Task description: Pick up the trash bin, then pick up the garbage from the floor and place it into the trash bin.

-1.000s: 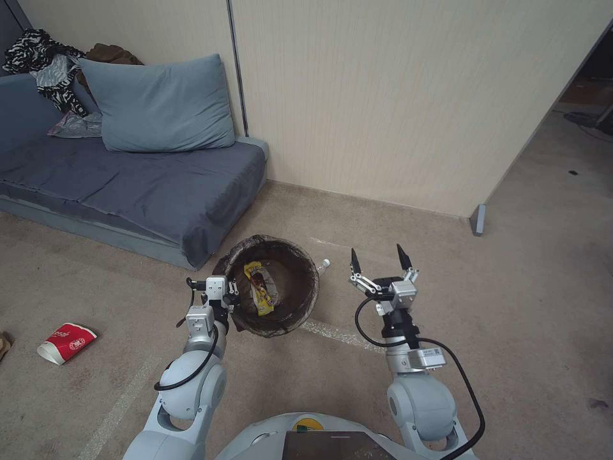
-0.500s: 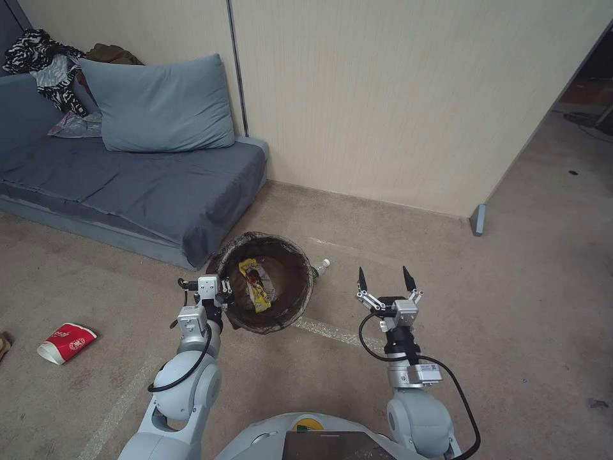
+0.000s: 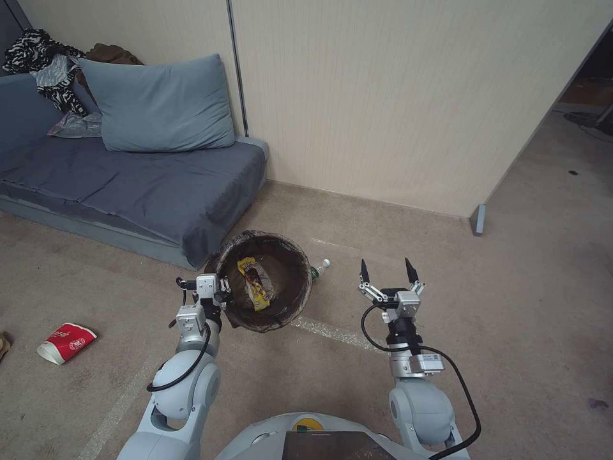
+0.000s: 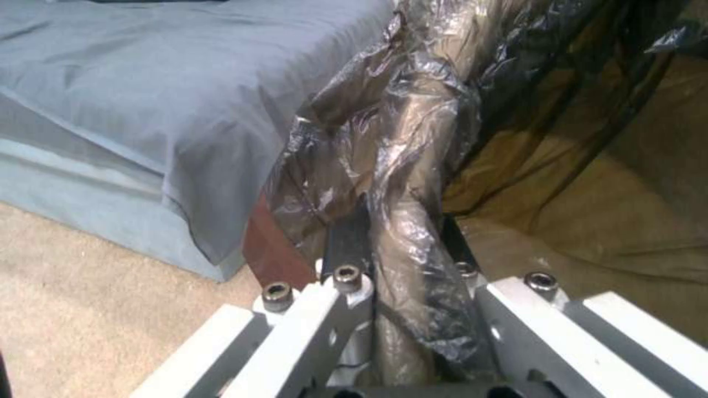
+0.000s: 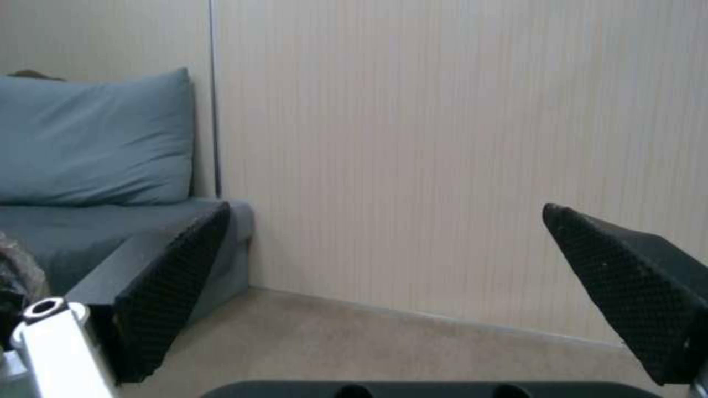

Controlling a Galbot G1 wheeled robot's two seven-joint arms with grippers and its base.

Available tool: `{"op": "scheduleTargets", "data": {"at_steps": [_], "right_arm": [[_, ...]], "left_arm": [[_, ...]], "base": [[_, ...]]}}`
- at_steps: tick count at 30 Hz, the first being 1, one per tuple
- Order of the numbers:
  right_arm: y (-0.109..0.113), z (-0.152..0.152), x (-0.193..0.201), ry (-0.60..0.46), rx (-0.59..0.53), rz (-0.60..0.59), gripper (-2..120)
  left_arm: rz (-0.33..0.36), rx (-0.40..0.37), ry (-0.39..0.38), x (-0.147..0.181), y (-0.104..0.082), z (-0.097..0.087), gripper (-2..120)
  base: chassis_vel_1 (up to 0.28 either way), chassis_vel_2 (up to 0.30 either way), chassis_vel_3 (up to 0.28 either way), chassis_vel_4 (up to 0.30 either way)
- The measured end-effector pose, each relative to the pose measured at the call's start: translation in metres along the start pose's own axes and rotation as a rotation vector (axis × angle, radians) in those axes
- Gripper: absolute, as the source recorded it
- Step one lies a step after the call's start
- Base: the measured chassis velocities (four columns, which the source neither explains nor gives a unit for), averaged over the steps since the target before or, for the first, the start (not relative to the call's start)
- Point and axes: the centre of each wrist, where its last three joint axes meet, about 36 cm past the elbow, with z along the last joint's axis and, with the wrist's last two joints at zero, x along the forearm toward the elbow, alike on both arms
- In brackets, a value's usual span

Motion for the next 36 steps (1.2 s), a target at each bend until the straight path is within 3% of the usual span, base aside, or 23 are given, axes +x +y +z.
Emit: {"op": "scheduleTargets", "data": {"at_steps": [28, 36], "right_arm": [[0.0020, -0.0023, -0.0019, -0.023, -0.014, -0.020, 99], [0.0026, -0.0003, -0.0021, -0.021, -0.016, -0.017, 100]], "left_arm": [[0.004, 0.013, -0.009, 0.0007, -0.0018, -0.0025, 3], [0.001, 0.007, -0.008, 0.0009, -0.0019, -0.0013, 3]], "base": [[0.000, 0.000, 0.000, 0.000], [-0.101, 0.086, 0.110, -0.093]]}}
